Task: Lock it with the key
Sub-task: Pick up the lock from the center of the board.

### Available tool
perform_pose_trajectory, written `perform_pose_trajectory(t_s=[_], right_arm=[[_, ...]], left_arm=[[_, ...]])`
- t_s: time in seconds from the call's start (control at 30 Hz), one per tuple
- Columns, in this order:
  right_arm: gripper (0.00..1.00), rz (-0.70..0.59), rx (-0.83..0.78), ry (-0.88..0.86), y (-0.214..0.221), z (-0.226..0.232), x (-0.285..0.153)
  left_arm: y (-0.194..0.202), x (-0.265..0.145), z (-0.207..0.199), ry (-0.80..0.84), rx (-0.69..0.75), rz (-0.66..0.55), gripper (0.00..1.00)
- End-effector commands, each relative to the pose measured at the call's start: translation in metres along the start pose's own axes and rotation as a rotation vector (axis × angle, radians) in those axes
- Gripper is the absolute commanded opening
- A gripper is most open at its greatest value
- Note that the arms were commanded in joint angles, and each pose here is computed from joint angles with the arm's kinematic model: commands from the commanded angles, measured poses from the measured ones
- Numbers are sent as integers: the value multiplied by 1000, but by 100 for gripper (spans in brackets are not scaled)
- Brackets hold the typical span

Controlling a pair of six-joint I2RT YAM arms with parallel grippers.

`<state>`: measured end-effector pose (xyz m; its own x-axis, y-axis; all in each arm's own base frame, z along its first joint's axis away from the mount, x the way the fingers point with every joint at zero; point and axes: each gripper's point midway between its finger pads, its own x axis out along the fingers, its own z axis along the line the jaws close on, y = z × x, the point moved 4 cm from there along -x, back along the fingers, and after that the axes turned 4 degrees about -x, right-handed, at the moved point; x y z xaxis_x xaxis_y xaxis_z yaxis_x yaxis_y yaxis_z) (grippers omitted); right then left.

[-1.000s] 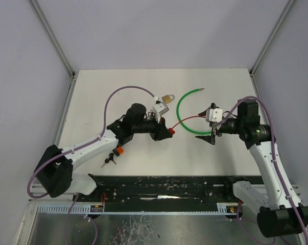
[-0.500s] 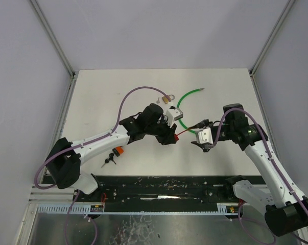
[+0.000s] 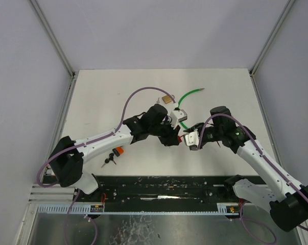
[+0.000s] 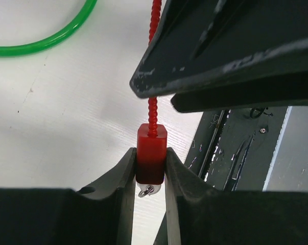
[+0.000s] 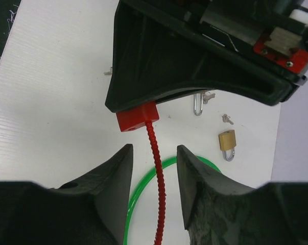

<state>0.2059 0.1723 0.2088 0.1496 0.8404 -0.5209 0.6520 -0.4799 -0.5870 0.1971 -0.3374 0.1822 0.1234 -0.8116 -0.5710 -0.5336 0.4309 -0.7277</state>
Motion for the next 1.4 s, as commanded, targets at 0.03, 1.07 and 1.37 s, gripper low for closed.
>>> perform_pose_trajectory(t_s=[0.03, 1.07, 1.37], right_arm=[[40, 40, -32, -4, 4, -2, 9], [0, -231, 542, 358, -22, -58, -50], [0, -593, 952, 671, -21, -95, -91]], left_arm=[[-20, -4, -11, 43, 42, -42, 1], [-46, -121, -38, -23, 93, -824, 89], [-25, -129, -53, 189, -62, -989, 96]])
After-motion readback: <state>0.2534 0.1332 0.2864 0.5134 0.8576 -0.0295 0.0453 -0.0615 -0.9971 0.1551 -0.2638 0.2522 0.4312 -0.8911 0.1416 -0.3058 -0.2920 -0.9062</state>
